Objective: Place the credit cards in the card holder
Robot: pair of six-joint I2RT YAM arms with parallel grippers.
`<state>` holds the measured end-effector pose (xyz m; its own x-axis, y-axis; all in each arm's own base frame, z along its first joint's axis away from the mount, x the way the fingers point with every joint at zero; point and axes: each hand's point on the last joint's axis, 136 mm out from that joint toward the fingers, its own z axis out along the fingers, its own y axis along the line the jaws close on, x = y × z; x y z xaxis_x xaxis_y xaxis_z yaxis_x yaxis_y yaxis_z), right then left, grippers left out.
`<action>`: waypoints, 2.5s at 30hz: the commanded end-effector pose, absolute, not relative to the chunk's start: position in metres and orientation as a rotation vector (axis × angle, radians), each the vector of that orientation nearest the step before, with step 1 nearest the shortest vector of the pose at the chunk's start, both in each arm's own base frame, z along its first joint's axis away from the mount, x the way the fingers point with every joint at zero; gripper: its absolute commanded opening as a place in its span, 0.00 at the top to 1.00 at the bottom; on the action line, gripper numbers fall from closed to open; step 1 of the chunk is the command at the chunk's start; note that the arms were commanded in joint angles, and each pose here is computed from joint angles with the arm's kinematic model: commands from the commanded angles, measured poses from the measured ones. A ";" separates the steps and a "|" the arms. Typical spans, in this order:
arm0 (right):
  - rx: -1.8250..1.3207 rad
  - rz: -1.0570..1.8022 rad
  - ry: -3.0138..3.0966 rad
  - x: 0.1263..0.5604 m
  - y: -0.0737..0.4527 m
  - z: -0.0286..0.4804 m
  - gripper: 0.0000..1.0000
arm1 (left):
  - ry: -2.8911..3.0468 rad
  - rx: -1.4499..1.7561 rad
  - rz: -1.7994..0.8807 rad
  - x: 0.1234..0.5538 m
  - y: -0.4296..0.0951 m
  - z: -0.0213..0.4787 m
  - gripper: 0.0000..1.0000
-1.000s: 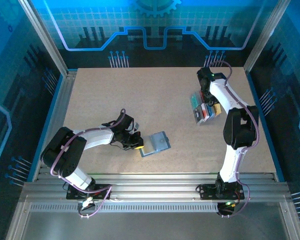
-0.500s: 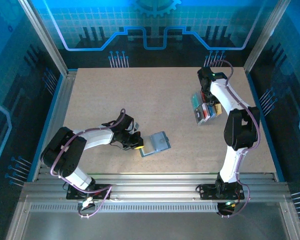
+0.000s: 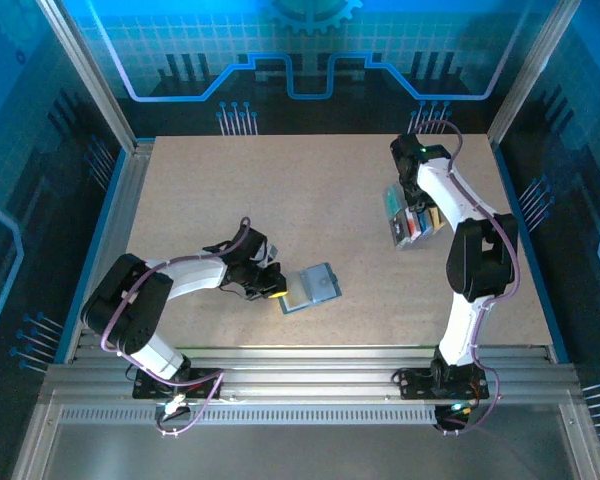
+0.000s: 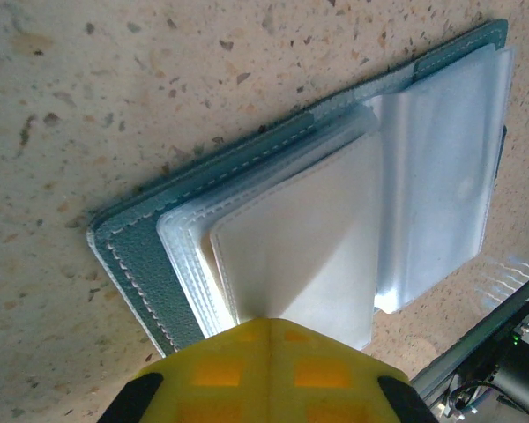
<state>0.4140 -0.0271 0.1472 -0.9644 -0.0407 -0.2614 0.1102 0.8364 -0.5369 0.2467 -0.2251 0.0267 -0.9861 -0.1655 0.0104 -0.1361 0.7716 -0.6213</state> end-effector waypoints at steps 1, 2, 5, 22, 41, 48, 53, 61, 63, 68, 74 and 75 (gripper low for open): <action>0.032 -0.828 2.782 0.410 -0.023 0.146 1.00 | 2.932 -0.250 -1.023 0.241 -0.221 0.022 0.97; 0.029 -0.814 2.791 0.410 -0.021 0.144 1.00 | 2.933 -0.252 -1.020 0.241 -0.220 0.022 0.97; 0.027 -0.755 2.800 0.412 -0.015 0.141 1.00 | 2.934 -0.253 -1.021 0.240 -0.220 0.022 0.97; 0.147 -0.812 2.751 0.409 -0.042 0.158 0.93 | 2.936 -0.258 -1.024 0.241 -0.220 0.022 0.97; 0.190 -0.776 2.757 0.412 -0.053 0.164 0.70 | 2.933 -0.258 -1.035 0.243 -0.221 0.024 0.97; 0.350 -0.427 2.771 0.411 -0.048 0.148 0.62 | 2.938 -0.255 -1.029 0.242 -0.219 0.024 0.97; 0.400 -0.287 2.718 0.407 -0.049 0.157 0.56 | 2.939 -0.262 -1.029 0.243 -0.219 0.022 0.97; 0.463 0.039 2.744 0.408 -0.037 0.144 0.57 | 2.934 -0.261 -1.038 0.245 -0.220 0.024 0.97; 0.471 0.035 2.754 0.407 -0.038 0.141 0.57 | 2.937 -0.260 -1.037 0.244 -0.220 0.023 0.97; 0.452 0.132 2.741 0.408 -0.027 0.142 0.61 | 2.938 -0.262 -1.037 0.244 -0.220 0.022 0.97; 0.460 0.155 2.730 0.406 -0.026 0.146 0.65 | 2.936 -0.260 -1.036 0.244 -0.219 0.023 0.97; 0.477 0.114 2.720 0.404 -0.031 0.148 0.64 | 2.937 -0.262 -1.039 0.243 -0.219 0.023 0.97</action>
